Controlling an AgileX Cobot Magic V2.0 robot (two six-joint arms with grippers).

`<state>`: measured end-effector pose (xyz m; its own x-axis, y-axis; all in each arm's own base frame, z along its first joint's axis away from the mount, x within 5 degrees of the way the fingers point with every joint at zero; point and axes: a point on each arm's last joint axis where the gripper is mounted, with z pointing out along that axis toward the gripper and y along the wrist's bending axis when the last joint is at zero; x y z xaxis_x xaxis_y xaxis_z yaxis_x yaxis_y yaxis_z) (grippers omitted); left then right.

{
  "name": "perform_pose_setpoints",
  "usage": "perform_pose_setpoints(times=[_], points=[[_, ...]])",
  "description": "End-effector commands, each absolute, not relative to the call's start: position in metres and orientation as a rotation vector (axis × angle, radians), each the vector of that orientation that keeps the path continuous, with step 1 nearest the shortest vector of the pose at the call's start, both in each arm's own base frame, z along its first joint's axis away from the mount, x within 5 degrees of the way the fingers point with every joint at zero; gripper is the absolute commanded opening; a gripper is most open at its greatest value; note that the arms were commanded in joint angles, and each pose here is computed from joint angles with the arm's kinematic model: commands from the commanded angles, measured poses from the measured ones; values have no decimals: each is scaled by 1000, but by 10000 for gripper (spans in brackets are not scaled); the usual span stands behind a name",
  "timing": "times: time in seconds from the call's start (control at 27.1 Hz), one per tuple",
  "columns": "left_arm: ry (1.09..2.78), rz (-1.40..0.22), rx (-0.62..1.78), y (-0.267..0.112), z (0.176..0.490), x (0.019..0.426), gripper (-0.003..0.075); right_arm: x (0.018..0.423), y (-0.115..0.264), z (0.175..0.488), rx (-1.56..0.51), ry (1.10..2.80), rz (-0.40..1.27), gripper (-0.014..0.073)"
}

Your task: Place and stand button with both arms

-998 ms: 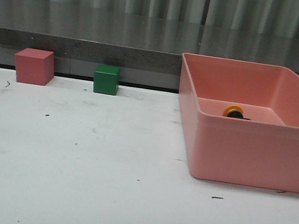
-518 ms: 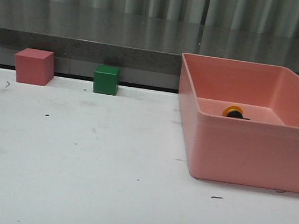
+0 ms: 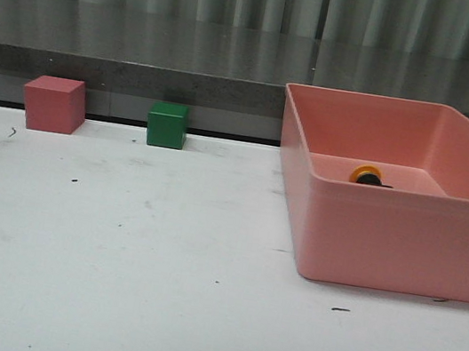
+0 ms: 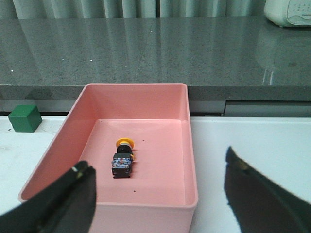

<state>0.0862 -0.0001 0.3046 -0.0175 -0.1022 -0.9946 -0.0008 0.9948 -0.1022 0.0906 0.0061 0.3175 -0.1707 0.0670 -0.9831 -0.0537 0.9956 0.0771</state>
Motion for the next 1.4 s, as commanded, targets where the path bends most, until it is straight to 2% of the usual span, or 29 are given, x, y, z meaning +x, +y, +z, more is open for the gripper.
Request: perform_pose_setpoints(times=[0.0, 0.18, 0.37, 0.55, 0.7, 1.0, 1.18, 1.37], points=[[1477, -87, -81, 0, 324, 86, 688, 95, 6, 336, 6, 1629, 109, 648], [1477, -87, -81, 0, 324, 86, 645, 115, 8, 338, 11, 1666, 112, 645], [1477, -87, -81, 0, 324, 86, 596, 174, 12, 347, 19, 1800, 115, 644], [1478, -87, -81, 0, 324, 86, 557, 238, 36, 346, -1, 1942, 223, 644], [1478, -87, -81, 0, 324, 86, 529, 281, 62, 335, -74, 2069, 258, 644], [1478, -87, -81, 0, 324, 86, 447, 365, 83, 294, -90, 2379, 244, 643], [1478, -87, -81, 0, 324, 86, 417, 396, 86, 268, -61, 2491, 232, 643], [1478, -87, -81, 0, 324, 86, 417, 417, 82, 253, 19, 2533, 237, 643]])
